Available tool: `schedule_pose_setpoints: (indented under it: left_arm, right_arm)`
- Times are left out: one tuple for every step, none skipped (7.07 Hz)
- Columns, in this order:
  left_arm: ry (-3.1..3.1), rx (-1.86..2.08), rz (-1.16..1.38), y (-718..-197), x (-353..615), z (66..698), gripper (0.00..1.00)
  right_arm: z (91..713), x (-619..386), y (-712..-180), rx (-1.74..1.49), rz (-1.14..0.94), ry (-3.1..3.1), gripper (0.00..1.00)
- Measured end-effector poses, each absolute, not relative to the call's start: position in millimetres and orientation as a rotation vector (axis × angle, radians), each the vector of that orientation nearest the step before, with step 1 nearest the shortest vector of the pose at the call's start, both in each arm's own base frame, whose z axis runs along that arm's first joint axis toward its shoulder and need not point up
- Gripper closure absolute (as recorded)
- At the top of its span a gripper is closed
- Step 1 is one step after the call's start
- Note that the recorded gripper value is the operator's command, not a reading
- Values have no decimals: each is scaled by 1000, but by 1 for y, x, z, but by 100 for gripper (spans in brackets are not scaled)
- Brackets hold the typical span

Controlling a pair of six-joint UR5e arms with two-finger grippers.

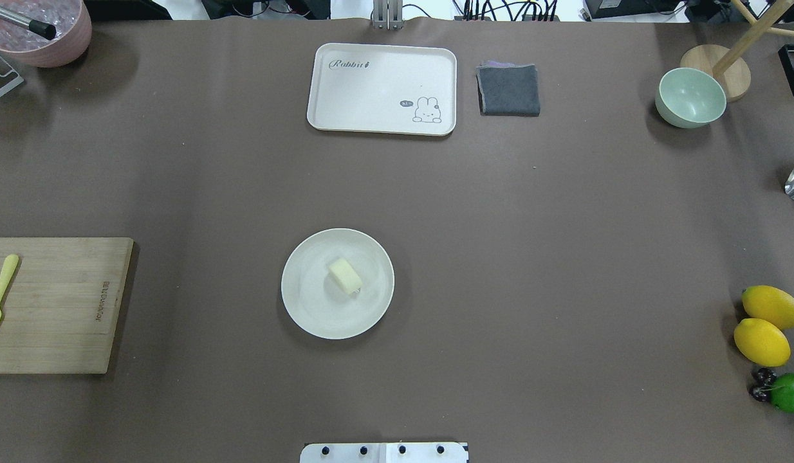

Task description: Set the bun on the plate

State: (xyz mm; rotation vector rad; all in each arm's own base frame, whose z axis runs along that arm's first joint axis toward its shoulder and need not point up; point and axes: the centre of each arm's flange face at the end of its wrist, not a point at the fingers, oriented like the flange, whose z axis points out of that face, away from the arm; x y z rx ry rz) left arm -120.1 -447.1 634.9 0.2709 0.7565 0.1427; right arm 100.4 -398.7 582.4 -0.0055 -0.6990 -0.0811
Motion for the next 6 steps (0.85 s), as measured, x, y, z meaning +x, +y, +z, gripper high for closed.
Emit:
schedule_pose_setpoints:
  left_arm:
    - [758,259,136,-447,-120,640,2]
    - [761,244,127,-446,-120,644,2]
    - [765,231,118,-445,-120,646,2]
    - [767,224,113,-444,-120,647,2]
    - [769,222,112,-443,-120,647,2]
    - [769,222,111,-443,-120,647,2]
  right_arm:
    - [583,100,-399,-5,-81,-700,0]
    - [583,100,-399,-5,-81,-700,0]
    - [582,100,-399,-5,-81,-700,0]
    - [582,100,-399,-5,-81,-699,0]
    - [582,100,-399,-4,-81,-699,0]
    - [582,100,-399,-4,-82,-699,0]
